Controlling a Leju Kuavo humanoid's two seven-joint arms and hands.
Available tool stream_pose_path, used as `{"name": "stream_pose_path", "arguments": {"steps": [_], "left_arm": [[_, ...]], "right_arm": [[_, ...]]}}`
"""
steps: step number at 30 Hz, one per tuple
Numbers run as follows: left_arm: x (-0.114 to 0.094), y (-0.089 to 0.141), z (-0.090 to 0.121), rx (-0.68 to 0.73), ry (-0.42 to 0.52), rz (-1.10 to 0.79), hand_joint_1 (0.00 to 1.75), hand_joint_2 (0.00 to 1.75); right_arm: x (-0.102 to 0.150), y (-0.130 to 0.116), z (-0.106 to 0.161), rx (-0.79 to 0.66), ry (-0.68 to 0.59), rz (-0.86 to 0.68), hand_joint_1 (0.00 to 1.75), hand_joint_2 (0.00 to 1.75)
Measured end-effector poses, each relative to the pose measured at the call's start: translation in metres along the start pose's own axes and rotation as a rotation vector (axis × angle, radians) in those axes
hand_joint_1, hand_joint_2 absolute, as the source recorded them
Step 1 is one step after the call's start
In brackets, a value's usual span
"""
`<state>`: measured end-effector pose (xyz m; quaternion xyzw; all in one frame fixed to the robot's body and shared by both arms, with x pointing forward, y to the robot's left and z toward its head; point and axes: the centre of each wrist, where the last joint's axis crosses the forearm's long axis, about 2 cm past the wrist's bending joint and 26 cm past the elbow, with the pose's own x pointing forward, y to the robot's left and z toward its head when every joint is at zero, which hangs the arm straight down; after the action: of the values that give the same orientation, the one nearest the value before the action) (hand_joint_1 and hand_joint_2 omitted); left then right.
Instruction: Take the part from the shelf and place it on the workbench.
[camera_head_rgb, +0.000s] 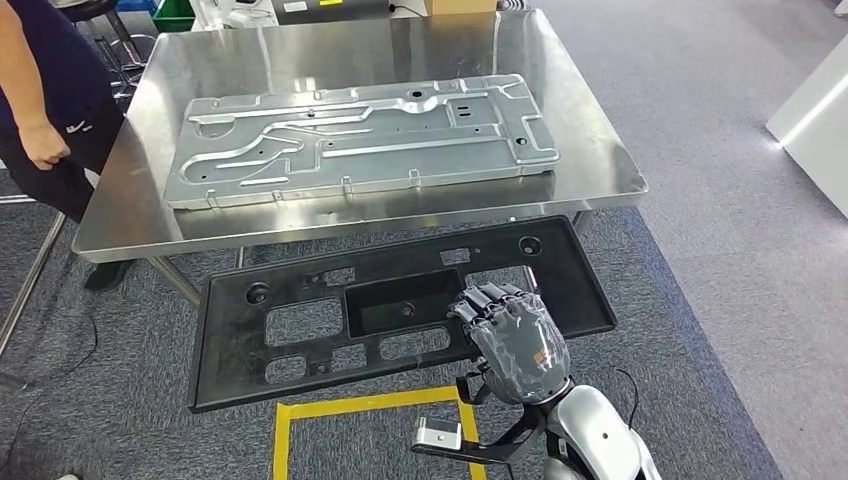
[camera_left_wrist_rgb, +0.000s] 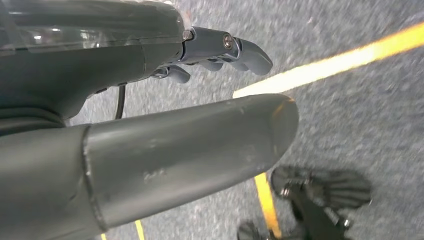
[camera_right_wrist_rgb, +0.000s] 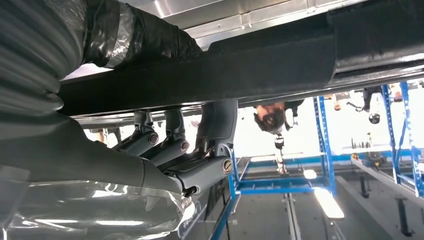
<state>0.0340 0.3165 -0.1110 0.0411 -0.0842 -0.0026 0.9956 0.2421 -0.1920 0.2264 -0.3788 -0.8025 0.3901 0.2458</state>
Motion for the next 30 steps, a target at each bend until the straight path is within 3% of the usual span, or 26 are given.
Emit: {"name": "stream_pose_path", "arguments": {"steps": [30], "left_arm": [[0.001, -0.002, 0.000, 0.004, 0.009, 0.019, 0.00, 0.00]], "right_arm": [[0.001, 0.000, -0.012, 0.006, -0.012, 0.004, 1.75, 1.75]]}}
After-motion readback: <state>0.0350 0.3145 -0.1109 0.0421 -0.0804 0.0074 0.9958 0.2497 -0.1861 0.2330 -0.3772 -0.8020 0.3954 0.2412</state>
